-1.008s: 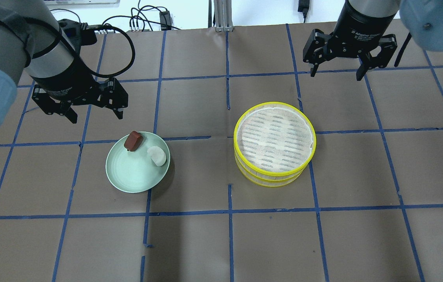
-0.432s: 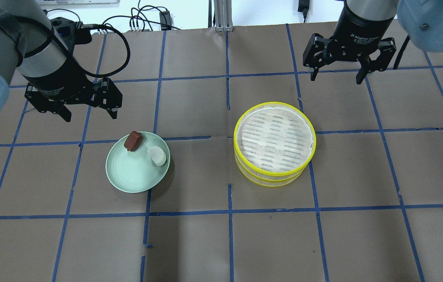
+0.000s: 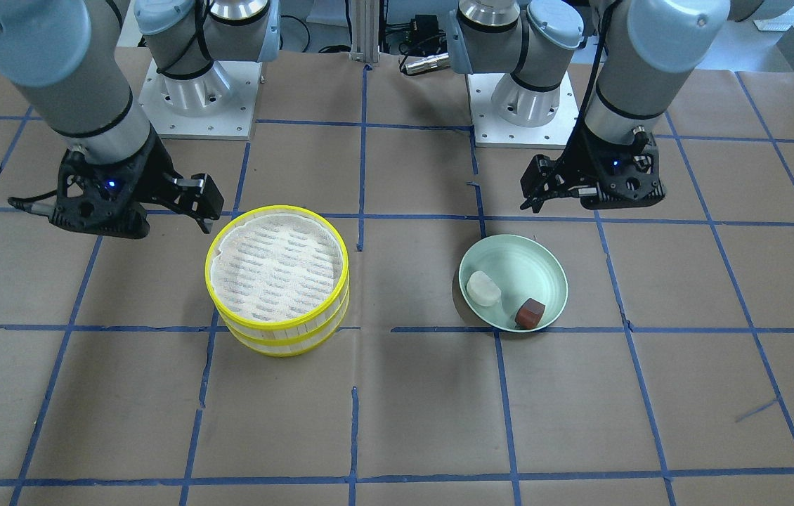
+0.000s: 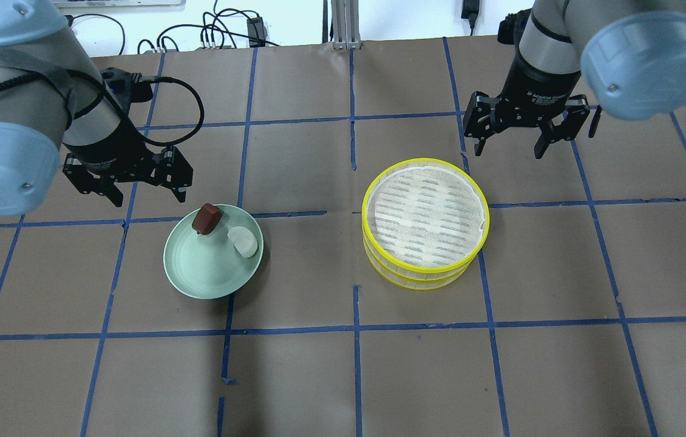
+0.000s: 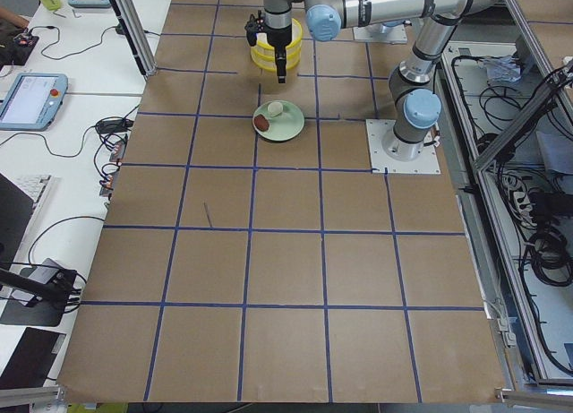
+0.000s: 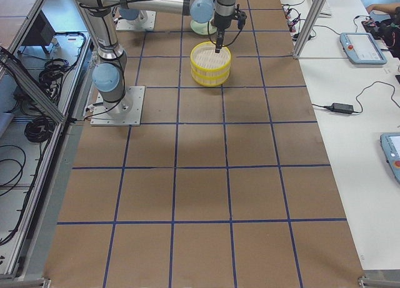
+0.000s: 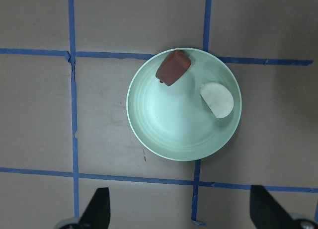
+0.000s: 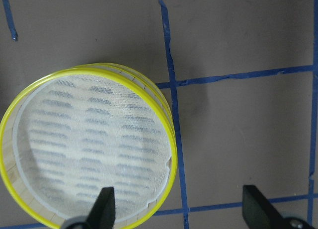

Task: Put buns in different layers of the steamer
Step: 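Move left gripper over the green bowl while right gripper reaches the steamer rim, then grasp the white bun with left gripper while right gripper lifts the top tier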

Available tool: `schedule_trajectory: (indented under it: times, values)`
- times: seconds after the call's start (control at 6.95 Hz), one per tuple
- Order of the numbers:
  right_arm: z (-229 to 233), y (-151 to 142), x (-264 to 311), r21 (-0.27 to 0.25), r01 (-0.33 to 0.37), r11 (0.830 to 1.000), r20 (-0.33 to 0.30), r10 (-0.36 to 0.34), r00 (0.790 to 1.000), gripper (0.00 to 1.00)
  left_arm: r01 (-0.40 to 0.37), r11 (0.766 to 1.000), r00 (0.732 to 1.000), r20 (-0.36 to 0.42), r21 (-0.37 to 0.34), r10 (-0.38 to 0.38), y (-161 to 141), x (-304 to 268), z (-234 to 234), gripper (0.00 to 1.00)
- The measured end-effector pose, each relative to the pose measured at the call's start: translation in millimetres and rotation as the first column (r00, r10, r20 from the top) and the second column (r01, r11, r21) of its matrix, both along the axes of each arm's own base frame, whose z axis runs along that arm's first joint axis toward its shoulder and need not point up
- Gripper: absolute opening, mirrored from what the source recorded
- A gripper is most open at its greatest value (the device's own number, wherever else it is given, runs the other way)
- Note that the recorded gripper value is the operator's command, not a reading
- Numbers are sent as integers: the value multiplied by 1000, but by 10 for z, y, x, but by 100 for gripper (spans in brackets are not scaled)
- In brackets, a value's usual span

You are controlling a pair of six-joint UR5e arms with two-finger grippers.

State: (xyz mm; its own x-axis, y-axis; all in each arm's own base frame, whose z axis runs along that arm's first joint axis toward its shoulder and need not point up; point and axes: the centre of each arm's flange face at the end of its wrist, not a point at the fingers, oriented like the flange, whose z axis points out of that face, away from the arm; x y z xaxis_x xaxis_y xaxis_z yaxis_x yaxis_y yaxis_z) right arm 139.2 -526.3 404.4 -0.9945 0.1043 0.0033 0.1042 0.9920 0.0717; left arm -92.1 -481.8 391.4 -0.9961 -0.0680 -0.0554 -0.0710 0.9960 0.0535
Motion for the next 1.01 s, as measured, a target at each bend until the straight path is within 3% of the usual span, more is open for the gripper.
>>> schedule_trajectory:
  times: [0.14,0.29,0.58,0.86,1.01]
  values:
    - [-371,-10,-13,5,3,1000,1,-3,1000,79,-25,1000,1000,-11,14,25,-95,-24,-278,99]
    - [-680,-19,-17,5,5,1000,2,-5,1000,64,-49,998,998,-35,29,50,-173,-69,-485,99]
    - [-1093,-74,-21,18,7,1000,2,-7,1000,52,-67,997,996,-63,34,69,-360,-120,-828,98]
    - [-1215,-85,-22,31,8,999,3,-8,1000,14,-116,990,987,-102,82,124,-354,-274,-1191,99]
    - [-1237,-83,-22,36,8,999,3,-8,1000,6,-133,985,982,-118,107,146,-323,-330,-1413,98]
